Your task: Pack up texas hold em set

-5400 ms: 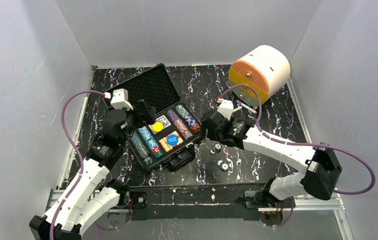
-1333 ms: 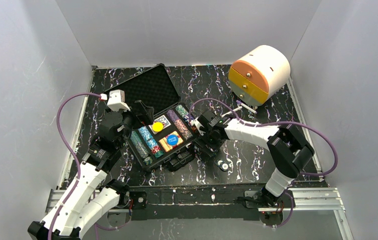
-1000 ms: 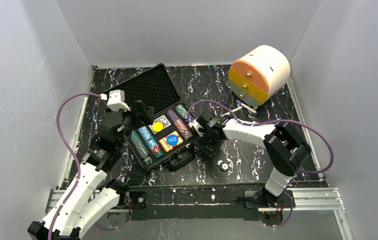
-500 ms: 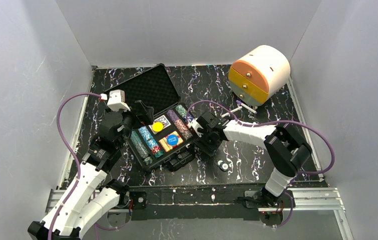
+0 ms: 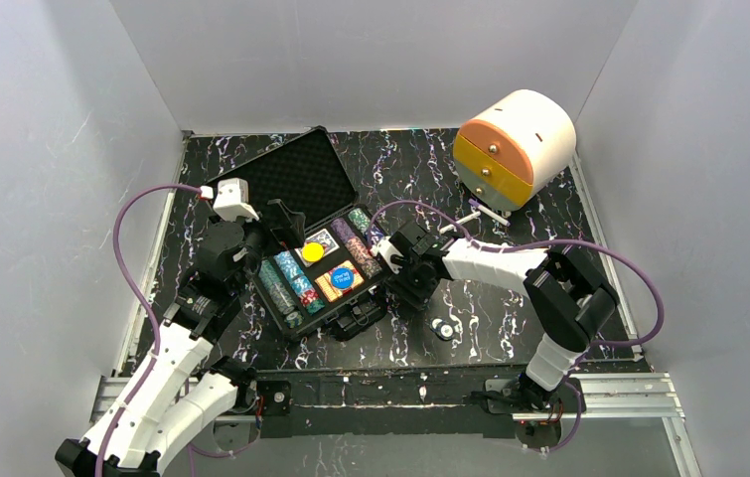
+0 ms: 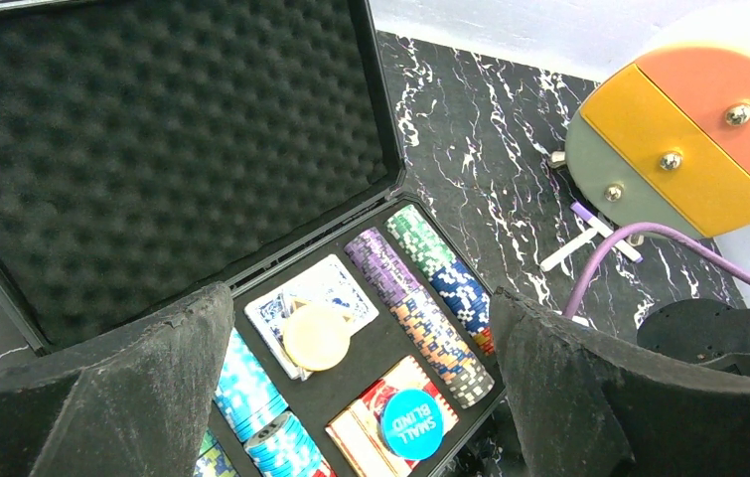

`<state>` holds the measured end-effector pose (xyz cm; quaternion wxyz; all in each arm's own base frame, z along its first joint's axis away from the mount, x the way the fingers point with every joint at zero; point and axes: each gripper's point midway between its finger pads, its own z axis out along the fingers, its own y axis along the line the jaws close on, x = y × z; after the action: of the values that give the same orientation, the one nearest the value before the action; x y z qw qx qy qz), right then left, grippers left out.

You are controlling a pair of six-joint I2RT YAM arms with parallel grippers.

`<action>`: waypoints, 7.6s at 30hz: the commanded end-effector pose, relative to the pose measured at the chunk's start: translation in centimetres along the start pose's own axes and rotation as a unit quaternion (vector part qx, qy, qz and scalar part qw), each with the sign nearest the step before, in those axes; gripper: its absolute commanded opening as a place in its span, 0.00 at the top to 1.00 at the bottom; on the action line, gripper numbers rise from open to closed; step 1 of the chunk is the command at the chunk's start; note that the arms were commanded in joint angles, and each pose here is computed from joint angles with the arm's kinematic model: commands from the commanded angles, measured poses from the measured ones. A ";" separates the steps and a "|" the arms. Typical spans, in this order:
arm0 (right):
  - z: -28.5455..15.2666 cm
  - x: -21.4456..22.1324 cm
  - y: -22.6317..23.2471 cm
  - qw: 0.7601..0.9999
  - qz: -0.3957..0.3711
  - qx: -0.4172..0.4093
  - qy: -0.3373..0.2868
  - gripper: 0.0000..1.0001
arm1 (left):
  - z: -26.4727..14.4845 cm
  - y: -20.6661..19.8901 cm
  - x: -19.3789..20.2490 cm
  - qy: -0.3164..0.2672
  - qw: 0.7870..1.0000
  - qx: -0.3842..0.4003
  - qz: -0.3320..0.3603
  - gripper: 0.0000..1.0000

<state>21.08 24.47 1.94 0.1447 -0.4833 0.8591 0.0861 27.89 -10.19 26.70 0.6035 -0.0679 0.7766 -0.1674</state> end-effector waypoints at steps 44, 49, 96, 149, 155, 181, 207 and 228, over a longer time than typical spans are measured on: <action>-3.8 -1.4 -0.1 0.981 0.190 0.044 -0.016 0.99 | -0.8 -1.2 -0.4 -0.020 0.999 0.042 -0.015 0.02; -4.5 -2.9 -0.5 0.968 0.240 0.050 -0.047 0.99 | -0.9 -1.9 0.8 0.007 0.998 0.059 -0.027 0.02; -11.4 -5.2 -0.2 0.702 0.676 -0.098 -0.202 0.99 | -0.1 -19.9 19.8 0.211 0.932 0.251 -0.154 0.24; -15.2 -3.8 -4.5 0.751 0.596 -0.086 -0.271 0.19 | -10.6 -2.0 19.1 0.456 0.846 -0.045 0.272 1.00; -14.8 -3.7 -4.2 0.748 0.601 -0.096 -0.266 0.19 | -10.1 0.2 18.5 0.449 0.828 -0.108 0.316 1.00; -14.3 -3.5 -3.7 0.745 0.606 -0.108 -0.257 0.21 | -9.0 2.7 19.5 0.520 0.783 -0.130 0.316 1.00; -14.3 -2.8 -3.8 0.748 0.602 -0.099 -0.259 0.20 | -9.0 2.3 19.6 0.551 0.753 -0.122 0.337 1.00; -14.9 -3.0 -4.2 0.749 0.600 -0.090 -0.267 0.20 | -9.0 3.9 21.1 0.568 0.726 -0.141 0.361 1.00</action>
<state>23.26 20.79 15.95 0.2210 0.1687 0.8923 0.3558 14.30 -12.34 8.35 0.0585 0.2374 0.9579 0.1505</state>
